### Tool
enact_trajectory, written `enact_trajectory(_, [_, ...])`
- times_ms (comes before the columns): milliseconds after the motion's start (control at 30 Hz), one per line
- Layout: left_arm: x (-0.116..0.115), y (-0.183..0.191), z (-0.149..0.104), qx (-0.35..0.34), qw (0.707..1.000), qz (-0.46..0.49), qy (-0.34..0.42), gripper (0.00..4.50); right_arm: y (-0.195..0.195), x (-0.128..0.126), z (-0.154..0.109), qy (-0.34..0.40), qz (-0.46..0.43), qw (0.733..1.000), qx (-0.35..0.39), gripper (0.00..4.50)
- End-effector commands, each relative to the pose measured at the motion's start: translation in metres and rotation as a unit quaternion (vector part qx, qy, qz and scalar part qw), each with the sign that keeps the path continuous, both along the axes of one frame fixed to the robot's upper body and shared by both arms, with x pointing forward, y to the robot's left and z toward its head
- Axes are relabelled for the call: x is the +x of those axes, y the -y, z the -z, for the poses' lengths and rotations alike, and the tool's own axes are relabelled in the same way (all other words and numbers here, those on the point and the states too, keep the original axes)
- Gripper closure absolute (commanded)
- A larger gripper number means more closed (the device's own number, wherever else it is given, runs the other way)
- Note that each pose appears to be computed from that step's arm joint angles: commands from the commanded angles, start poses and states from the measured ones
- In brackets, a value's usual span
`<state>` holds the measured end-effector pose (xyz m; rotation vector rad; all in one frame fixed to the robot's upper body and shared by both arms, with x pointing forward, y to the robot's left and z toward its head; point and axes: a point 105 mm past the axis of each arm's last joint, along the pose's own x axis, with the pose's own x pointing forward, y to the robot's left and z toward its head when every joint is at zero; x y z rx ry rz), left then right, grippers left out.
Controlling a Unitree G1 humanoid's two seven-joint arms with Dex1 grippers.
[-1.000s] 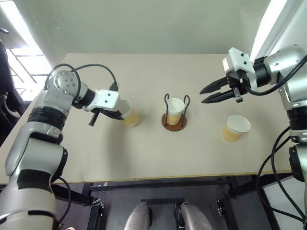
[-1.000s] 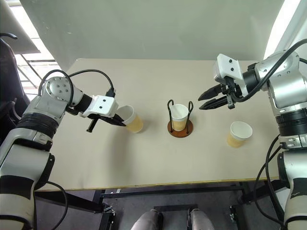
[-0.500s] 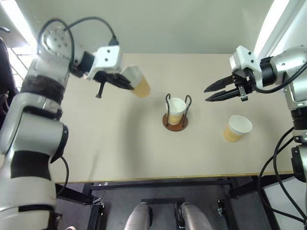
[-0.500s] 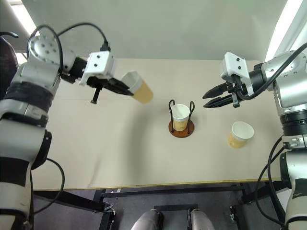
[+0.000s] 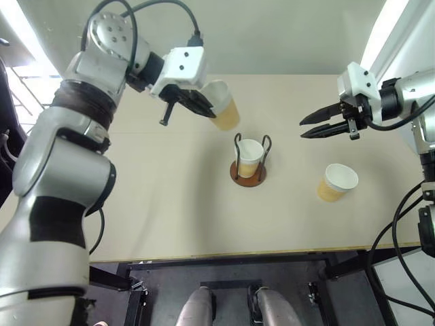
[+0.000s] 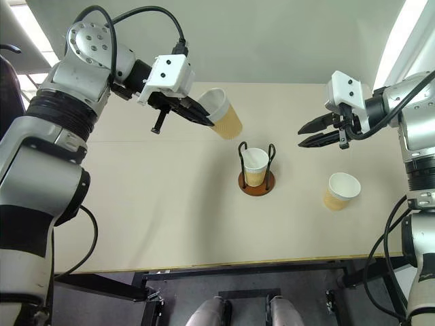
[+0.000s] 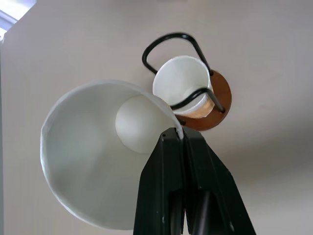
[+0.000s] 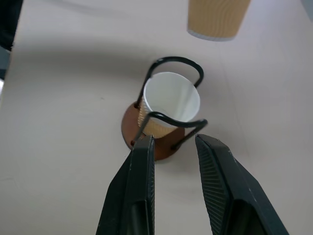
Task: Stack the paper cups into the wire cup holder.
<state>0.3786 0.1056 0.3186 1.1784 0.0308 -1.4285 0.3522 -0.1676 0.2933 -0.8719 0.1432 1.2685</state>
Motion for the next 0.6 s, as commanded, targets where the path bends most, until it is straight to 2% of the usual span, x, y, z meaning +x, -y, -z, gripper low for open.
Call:
enact_trajectory(33, [-0.008, 0.008, -0.010, 0.002, 1.000, 0.028, 0.003, 4.47, 0.004, -0.007, -0.028, 0.037, -0.001, 0.999, -0.006, 3.23])
enact_trajectory(600, [-0.018, 0.052, -0.018, 0.019, 0.995, 0.094, 0.022, 4.47, 0.013, -0.019, -0.033, 0.022, 0.010, 0.999, -0.033, 3.23])
